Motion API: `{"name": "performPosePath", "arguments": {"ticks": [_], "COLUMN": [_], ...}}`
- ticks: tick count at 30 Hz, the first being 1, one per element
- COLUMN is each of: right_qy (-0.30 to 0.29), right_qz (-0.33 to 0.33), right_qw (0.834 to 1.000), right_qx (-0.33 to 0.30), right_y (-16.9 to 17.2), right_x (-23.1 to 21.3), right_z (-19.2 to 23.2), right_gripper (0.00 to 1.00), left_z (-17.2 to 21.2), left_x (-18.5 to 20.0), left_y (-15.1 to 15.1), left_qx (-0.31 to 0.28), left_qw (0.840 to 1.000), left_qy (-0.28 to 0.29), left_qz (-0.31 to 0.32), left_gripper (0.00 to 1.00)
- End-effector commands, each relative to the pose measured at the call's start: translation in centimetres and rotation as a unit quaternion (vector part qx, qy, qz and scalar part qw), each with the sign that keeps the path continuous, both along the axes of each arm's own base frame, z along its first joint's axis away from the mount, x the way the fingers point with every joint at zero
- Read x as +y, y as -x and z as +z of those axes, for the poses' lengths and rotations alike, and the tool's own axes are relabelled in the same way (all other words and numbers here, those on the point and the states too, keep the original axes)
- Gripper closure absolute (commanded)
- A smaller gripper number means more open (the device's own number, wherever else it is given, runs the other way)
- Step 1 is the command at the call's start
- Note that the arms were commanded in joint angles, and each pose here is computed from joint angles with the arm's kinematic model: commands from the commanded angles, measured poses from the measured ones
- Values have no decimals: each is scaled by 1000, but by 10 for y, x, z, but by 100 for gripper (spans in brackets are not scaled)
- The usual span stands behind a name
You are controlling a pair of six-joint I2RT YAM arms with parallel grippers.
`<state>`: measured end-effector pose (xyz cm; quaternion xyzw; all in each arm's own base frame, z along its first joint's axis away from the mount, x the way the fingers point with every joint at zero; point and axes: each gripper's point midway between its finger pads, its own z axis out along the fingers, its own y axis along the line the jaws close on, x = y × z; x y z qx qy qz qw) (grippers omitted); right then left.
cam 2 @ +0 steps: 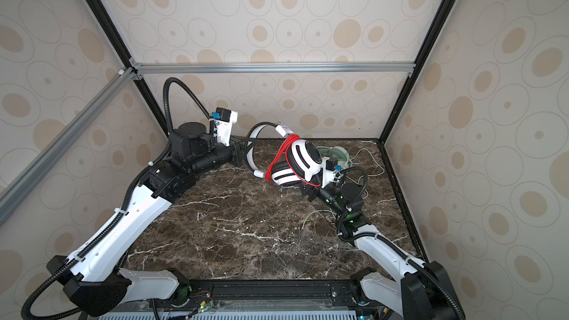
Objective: Wrap the headphones
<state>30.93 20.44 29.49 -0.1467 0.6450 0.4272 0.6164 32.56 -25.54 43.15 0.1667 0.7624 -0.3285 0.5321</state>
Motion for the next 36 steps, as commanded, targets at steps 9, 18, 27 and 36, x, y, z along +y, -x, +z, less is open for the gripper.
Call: {"name": "performPosePath", "arguments": {"ticks": [9, 18, 27, 36], "right_qy": [-29, -30, -18, 37], "right_qz": [23, 29, 13, -23], "right_qw": [999, 999, 999, 999], "right_qx": [-30, -25, -30, -6], "right_y": [4, 2, 2, 8], "right_x": [4, 8, 3, 4], "right_z": [24, 21, 19, -6], "right_gripper": [54, 74, 94, 100], "left_z": [33, 35, 35, 38], "left_x": [-2, -2, -1, 19], "left_y": [3, 3, 2, -18], "left_qx": [-30, -32, -34, -27], "left_qw": [998, 997, 997, 987], "left_qy": [59, 63, 66, 135], "left_qz": [-9, -11, -7, 77], "left_gripper": [100, 100, 100, 100]}}
